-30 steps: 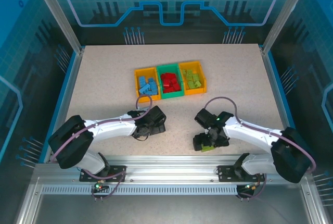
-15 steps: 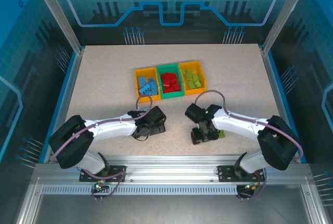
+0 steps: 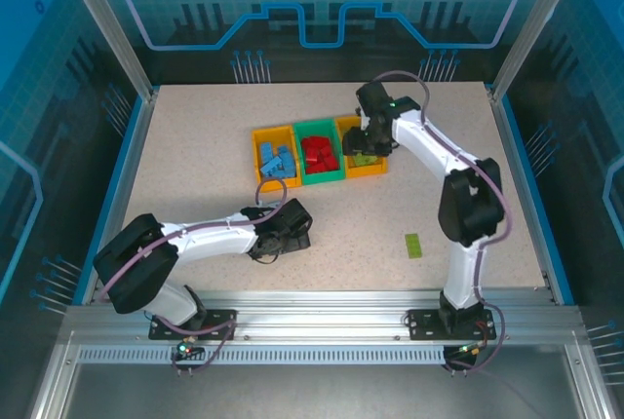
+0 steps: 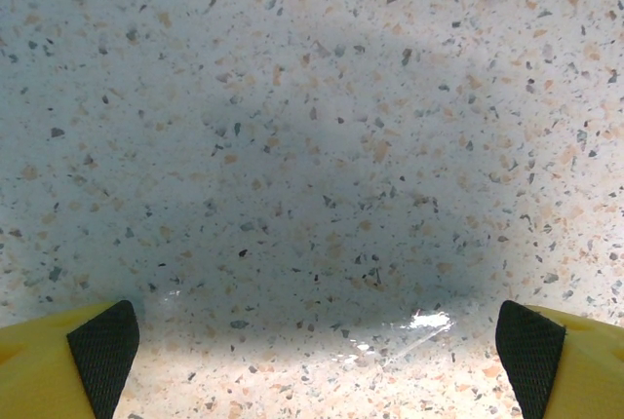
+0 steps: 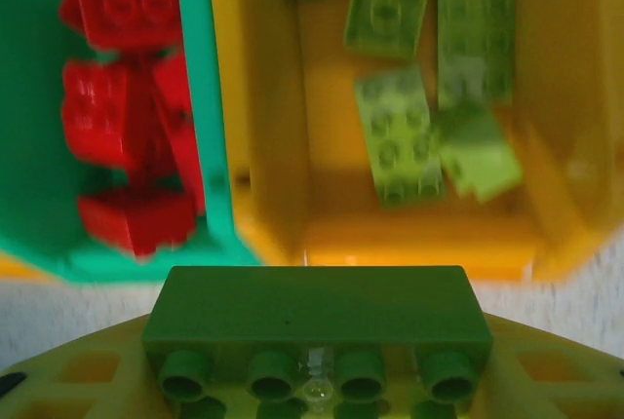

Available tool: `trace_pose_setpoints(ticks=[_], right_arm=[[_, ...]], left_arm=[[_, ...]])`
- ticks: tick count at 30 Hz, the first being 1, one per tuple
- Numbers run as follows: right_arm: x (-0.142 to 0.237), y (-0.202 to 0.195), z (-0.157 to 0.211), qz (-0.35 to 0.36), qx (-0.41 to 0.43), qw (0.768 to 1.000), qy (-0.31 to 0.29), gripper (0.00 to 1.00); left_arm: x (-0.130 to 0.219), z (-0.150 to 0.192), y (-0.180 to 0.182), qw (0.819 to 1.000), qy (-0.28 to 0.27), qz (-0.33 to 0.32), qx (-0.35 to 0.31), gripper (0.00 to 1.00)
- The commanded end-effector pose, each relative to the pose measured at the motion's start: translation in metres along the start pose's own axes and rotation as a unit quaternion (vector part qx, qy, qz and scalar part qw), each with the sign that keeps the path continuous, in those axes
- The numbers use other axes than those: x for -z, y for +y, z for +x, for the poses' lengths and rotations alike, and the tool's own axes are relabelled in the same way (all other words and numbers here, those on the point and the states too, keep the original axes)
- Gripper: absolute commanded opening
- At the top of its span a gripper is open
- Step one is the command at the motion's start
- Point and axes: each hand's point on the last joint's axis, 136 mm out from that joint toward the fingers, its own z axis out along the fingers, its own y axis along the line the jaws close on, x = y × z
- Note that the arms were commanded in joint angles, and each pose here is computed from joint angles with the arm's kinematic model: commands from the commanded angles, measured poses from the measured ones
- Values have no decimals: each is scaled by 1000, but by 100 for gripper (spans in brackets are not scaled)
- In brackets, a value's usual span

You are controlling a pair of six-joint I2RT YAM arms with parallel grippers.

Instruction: Sort the legos into containers by color

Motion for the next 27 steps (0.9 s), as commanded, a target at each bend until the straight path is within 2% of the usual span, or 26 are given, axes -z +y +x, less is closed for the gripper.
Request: trace_pose_setpoints(ticks=[1, 5, 6, 10, 11, 16, 20, 27], right_arm=[[-13, -4, -6, 3, 3, 999, 35, 57], [-25, -11, -25, 14, -7, 999, 32, 58], [-27, -12, -28, 15, -8, 999, 30, 60], [-27, -13, -35, 15, -8, 999, 28, 85], [-24, -11, -35, 13, -6, 1000, 25, 89], [8, -10, -22, 13, 3, 1000, 3, 94], [33, -32, 25, 41, 2, 999, 7, 95], [31, -88, 173, 87, -48, 990, 99, 94]], left_arm=[[4, 0, -3, 1000, 1, -1, 3, 99], [4, 1, -2, 1000, 0, -3, 2, 99], [3, 1, -2, 1000, 1, -4, 2, 99], [2, 2, -2, 1000, 3, -3, 3, 99], [2, 1, -2, 1000, 2, -3, 3, 99], [2, 2, -3, 1000, 2, -1, 4, 99], [1, 3, -5, 1000, 2, 2, 4, 99], [-6, 6, -11, 1000, 8, 8, -2, 99]])
